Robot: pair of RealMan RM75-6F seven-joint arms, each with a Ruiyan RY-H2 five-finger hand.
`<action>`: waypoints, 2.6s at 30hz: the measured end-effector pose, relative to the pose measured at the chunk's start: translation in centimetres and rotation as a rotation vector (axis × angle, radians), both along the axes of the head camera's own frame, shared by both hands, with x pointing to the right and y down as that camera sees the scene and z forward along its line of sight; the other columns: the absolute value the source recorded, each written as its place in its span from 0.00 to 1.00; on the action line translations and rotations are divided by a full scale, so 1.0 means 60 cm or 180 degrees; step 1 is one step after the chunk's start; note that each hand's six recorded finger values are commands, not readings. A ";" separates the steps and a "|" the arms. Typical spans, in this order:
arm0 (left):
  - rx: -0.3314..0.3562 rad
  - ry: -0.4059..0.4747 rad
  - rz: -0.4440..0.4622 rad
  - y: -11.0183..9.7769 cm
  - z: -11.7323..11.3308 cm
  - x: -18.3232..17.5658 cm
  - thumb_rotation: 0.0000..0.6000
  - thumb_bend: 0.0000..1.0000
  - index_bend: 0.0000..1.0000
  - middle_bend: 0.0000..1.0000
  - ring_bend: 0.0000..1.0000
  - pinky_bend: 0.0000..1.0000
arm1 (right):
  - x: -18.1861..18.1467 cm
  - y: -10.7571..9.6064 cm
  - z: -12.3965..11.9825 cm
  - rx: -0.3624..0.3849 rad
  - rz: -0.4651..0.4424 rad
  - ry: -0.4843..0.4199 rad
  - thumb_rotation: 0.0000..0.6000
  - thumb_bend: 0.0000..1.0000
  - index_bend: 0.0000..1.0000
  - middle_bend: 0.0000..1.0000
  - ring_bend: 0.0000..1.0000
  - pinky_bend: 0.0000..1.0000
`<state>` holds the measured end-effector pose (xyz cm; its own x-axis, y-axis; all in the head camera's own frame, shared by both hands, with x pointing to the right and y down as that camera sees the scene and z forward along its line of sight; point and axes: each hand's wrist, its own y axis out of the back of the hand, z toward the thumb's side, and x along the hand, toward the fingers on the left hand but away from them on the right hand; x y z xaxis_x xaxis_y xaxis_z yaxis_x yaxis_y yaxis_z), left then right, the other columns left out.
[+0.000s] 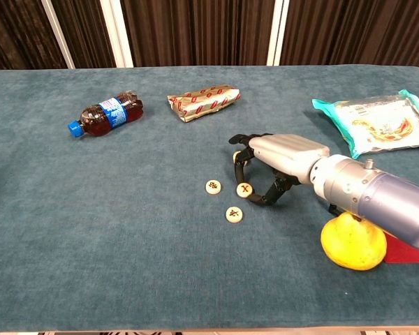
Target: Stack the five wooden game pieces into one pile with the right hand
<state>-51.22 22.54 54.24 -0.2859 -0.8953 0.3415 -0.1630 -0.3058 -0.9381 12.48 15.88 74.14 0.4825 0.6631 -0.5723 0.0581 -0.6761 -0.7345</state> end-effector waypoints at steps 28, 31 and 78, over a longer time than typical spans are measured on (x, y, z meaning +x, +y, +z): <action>0.0001 0.0016 -0.0003 0.000 0.000 0.001 1.00 0.59 0.10 0.00 0.00 0.00 | -0.003 -0.113 -0.026 0.0125 0.0180 0.0215 1.00 0.42 0.52 0.00 0.00 0.00; -0.0001 0.0020 0.0005 0.000 0.000 0.001 1.00 0.59 0.10 0.00 0.00 0.00 | -0.005 -0.115 -0.013 0.0076 0.0218 0.0276 1.00 0.42 0.52 0.00 0.00 0.00; 0.0004 -0.0004 -0.0048 -0.001 -0.001 -0.004 1.00 0.59 0.10 0.00 0.00 0.00 | -0.022 -0.112 0.003 0.0063 0.0284 0.0249 1.00 0.42 0.52 0.00 0.00 0.00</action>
<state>-51.49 22.49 54.19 -0.2999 -0.8913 0.3401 -0.1665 -0.3021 -0.9386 11.13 9.14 74.34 0.3754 0.7130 -0.5922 0.0593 -0.6561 -0.7524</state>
